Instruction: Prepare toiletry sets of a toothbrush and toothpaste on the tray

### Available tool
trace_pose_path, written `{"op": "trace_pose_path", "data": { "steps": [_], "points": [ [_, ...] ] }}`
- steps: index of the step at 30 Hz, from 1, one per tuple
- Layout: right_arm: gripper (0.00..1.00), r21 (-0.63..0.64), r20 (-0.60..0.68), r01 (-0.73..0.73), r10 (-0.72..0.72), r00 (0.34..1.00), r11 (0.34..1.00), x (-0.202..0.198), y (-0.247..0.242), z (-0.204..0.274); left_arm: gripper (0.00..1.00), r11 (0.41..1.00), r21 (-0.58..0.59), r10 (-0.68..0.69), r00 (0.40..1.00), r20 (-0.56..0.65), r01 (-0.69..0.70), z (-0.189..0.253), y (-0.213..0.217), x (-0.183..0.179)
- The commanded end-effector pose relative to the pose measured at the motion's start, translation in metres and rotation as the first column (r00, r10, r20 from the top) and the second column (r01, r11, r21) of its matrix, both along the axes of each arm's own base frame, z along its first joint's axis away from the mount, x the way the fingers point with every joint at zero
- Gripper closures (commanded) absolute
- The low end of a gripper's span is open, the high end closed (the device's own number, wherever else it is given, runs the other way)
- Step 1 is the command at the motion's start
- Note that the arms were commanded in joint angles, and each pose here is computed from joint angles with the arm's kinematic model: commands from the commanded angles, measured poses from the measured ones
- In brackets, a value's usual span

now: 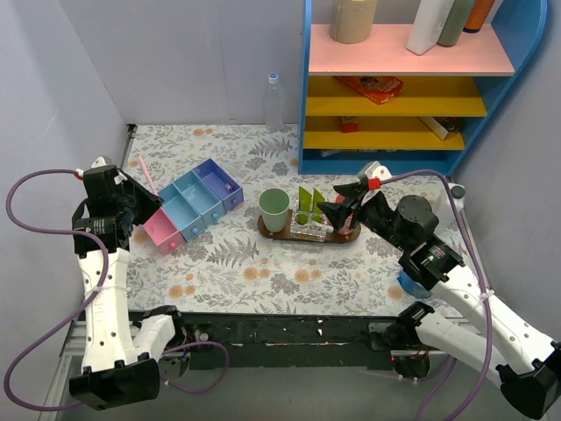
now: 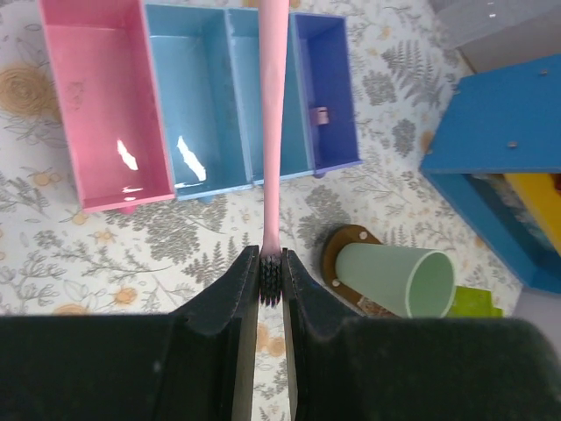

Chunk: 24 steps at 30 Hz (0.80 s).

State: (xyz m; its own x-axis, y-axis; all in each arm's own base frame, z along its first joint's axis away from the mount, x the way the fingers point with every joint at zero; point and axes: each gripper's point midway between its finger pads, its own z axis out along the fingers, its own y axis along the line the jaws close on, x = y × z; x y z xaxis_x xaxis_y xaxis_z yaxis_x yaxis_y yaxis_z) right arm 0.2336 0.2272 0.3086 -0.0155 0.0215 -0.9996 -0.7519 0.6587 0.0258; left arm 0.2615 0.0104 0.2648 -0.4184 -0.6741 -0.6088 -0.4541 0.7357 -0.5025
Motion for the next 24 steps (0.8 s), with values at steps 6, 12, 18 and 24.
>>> {"op": "trace_pose_path", "data": {
  "steps": [6, 12, 18, 24],
  "points": [
    [0.34, 0.013, 0.114, -0.095, 0.093, 0.989, 0.995, -0.011, 0.033, 0.041, 1.0, 0.984, -0.138, -0.096, 0.985, 0.142, 0.116, 0.055, -0.046, -0.001],
    [0.34, -0.031, 0.197, -0.168, 0.171, 0.965, 0.985, -0.025, 0.066, 0.054, 1.0, 0.948, -0.237, -0.19, 0.974, 0.124, 0.215, 0.053, -0.079, -0.015],
    [0.33, -0.114, 0.303, -0.228, 0.253, 0.919, 0.967, -0.048, 0.099, 0.058, 1.0, 0.913, -0.288, -0.279, 0.958, 0.072, 0.288, 0.054, -0.104, -0.037],
    [0.32, -0.161, 0.43, -0.286, 0.328, 0.841, 0.945, -0.074, 0.12, 0.057, 1.0, 0.839, -0.389, -0.417, 0.909, -0.009, 0.382, 0.053, -0.131, -0.057]
  ]
}}
